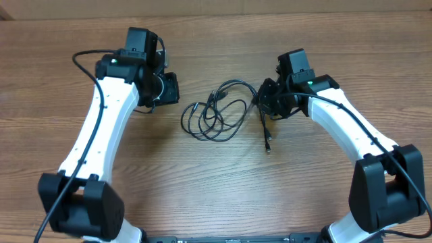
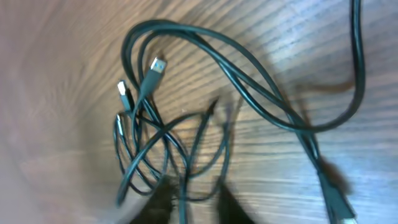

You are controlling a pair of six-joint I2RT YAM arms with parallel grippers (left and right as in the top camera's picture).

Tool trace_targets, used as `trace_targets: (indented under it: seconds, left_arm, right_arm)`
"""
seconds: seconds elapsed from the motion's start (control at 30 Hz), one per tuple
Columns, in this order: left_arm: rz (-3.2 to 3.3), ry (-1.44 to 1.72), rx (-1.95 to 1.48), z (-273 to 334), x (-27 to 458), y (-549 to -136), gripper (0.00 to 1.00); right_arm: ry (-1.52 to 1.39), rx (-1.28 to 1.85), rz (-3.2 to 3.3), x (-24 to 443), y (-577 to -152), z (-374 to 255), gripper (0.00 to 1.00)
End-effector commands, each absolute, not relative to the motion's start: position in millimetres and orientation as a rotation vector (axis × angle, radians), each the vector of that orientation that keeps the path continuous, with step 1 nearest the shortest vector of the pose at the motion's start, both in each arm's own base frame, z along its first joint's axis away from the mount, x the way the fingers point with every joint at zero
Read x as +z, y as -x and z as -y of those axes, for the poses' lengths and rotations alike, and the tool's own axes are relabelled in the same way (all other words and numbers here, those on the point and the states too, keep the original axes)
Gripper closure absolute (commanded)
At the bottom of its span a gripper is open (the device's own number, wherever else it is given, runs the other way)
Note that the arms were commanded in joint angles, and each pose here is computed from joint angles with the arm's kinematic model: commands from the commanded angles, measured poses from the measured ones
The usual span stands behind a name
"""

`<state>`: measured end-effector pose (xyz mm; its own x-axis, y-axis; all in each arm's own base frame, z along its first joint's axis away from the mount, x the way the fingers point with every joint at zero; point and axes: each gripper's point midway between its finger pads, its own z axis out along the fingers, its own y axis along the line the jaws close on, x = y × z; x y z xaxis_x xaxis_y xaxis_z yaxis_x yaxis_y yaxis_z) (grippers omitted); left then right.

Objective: Untangle cables

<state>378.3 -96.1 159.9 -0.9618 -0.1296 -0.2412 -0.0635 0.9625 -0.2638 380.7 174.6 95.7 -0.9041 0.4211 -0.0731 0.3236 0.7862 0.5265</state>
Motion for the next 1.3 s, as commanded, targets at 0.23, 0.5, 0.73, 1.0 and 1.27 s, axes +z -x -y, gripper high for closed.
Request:
trace_targets:
  seconds: [0.23, 0.5, 0.73, 1.0, 1.27]
  left_arm:
    - [-3.074, 0.149, -0.548, 140, 71, -380, 0.56]
    - [-3.188, 0.153, -0.698, 165, 22, -371, 0.58]
    - [-3.211, 0.091, -0.674, 180, 4, -368, 0.58]
    - [-3.178, 0.050, -0.680, 198, 3, -371, 0.76]
    - [-3.216, 0.092, -0.489, 171, -2, -369, 0.96]
  right_arm:
    - [-0.428, 0.817, -2.800, 104, -368, -211, 0.47]
    - [-0.405, 0.840, -2.801, 96, -362, -246, 0.45]
    - [-0.436, 0.859, -2.805, 70, -372, -262, 0.55]
    - [-0.490, 0.750, -2.896, 45, -360, -250, 0.90]
    - [-0.579, 0.493, -2.947, 24, -352, -215, 0.96]
